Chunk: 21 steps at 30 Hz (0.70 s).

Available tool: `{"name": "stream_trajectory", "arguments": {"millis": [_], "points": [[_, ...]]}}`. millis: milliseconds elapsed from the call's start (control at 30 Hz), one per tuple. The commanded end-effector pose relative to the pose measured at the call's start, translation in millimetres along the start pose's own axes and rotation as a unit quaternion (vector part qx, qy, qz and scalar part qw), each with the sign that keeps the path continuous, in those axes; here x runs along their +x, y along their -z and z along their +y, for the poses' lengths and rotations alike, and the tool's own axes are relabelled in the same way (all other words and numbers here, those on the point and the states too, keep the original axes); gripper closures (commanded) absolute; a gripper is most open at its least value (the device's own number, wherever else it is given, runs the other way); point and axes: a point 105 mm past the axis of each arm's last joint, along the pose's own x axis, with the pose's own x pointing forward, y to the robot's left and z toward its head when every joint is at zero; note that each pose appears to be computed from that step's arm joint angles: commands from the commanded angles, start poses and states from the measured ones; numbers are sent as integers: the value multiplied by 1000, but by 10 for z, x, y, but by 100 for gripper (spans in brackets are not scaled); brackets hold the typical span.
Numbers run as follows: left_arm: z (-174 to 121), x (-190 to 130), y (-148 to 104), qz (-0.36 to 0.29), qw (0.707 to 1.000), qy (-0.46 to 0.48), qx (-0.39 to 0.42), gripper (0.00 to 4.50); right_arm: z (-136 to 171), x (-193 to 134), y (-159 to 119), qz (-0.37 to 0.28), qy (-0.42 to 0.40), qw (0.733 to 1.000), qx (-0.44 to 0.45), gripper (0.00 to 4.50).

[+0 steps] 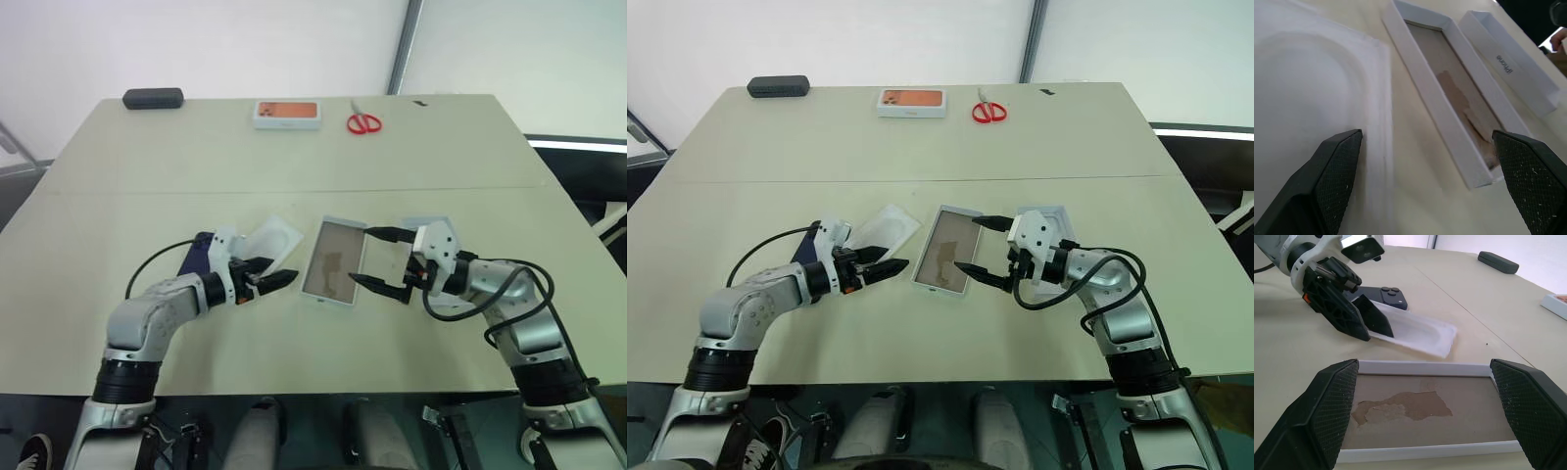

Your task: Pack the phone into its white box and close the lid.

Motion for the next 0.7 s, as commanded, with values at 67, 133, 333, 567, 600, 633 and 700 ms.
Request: {"name": "stream_trajectory", "arguments": {"millis": [67,133,333,567,600,633,700], "points": [[-103,100,-16,6,1000,17,4,2,-34,10,-147,-25,6,999,-24,0],[-152,125,-42,2,1000,24,0,2,-34,9,-149,-25,7,999,-24,0],[-274,126,-96,7,999,44,-15,2,-27,-1,-137,-24,9,999,-21,0],[-222,17,-305,-19,999,32,-9,2,-30,2,-131,-24,11,999,-20,0],[-193,-14,-347,-26,999,27,-9,2,-28,3,-132,-25,11,999,-19,0],[-142,-61,-409,-38,999,19,-13,2,-28,4,-132,-25,11,999,-19,0],[-54,-143,-495,-52,999,4,-14,2,-27,6,-132,-25,11,999,-19,0]]}}
